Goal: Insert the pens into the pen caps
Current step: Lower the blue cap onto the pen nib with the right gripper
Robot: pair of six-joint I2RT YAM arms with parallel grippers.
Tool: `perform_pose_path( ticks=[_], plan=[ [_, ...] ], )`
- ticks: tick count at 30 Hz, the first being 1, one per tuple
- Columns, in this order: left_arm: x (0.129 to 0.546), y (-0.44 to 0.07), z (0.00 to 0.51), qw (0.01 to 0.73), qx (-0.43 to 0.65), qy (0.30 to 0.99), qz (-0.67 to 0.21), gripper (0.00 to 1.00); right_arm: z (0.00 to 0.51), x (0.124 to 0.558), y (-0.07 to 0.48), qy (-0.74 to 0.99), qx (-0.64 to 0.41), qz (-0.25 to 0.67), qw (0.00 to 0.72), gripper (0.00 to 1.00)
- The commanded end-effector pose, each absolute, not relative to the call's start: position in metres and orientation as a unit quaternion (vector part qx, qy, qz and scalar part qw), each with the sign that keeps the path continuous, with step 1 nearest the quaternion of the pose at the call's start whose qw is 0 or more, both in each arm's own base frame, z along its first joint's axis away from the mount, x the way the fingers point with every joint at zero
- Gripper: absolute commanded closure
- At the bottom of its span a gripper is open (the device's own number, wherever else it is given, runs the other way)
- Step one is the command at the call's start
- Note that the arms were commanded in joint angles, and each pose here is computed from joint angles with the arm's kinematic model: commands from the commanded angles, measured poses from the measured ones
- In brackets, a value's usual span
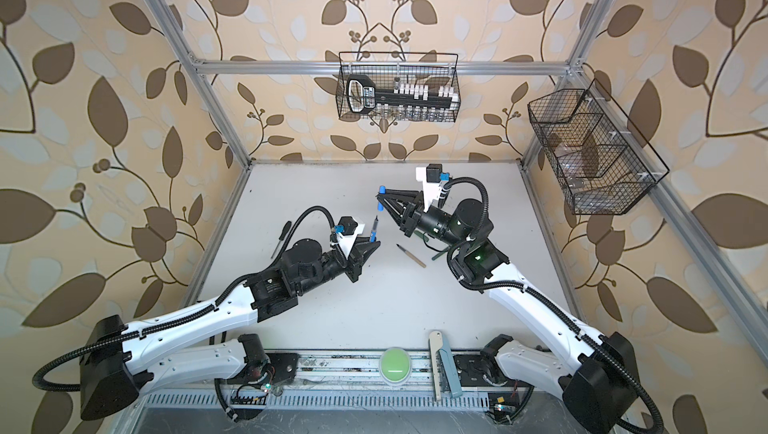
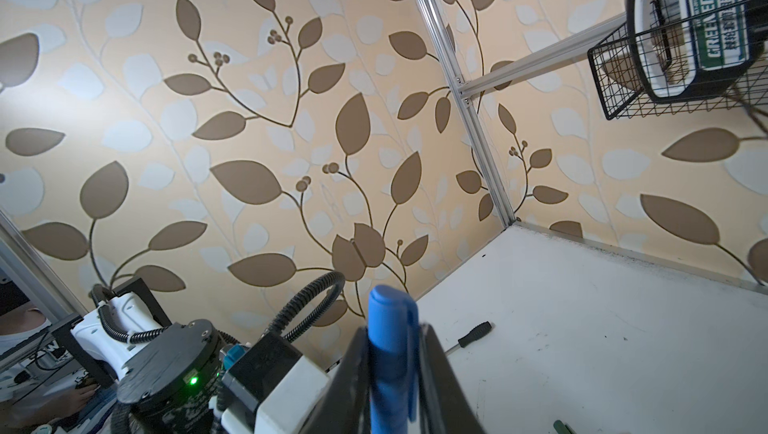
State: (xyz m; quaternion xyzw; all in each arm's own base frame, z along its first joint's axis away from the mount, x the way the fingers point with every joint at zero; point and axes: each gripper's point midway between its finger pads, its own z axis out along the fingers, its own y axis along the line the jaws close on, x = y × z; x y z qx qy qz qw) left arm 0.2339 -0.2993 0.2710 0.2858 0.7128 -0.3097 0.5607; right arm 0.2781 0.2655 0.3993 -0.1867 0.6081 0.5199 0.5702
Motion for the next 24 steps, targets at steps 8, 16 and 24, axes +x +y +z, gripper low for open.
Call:
perform_pose_path(
  ticks=[8,16,24],
  plan=[
    [0.230,-0.293,0.291,0.589,0.279,0.692,-0.311,1.00,0.398,0.273,0.272,0.597,-0.198,0.529,0.569,0.79],
    [0.229,-0.293,0.291,0.588,0.279,0.692,-0.313,1.00,0.392,0.273,0.279,0.598,-0.201,0.537,0.560,0.79],
    [0.229,-0.293,0.292,0.588,0.279,0.691,-0.315,1.00,0.394,0.272,0.280,0.594,-0.206,0.539,0.561,0.79]
  ],
)
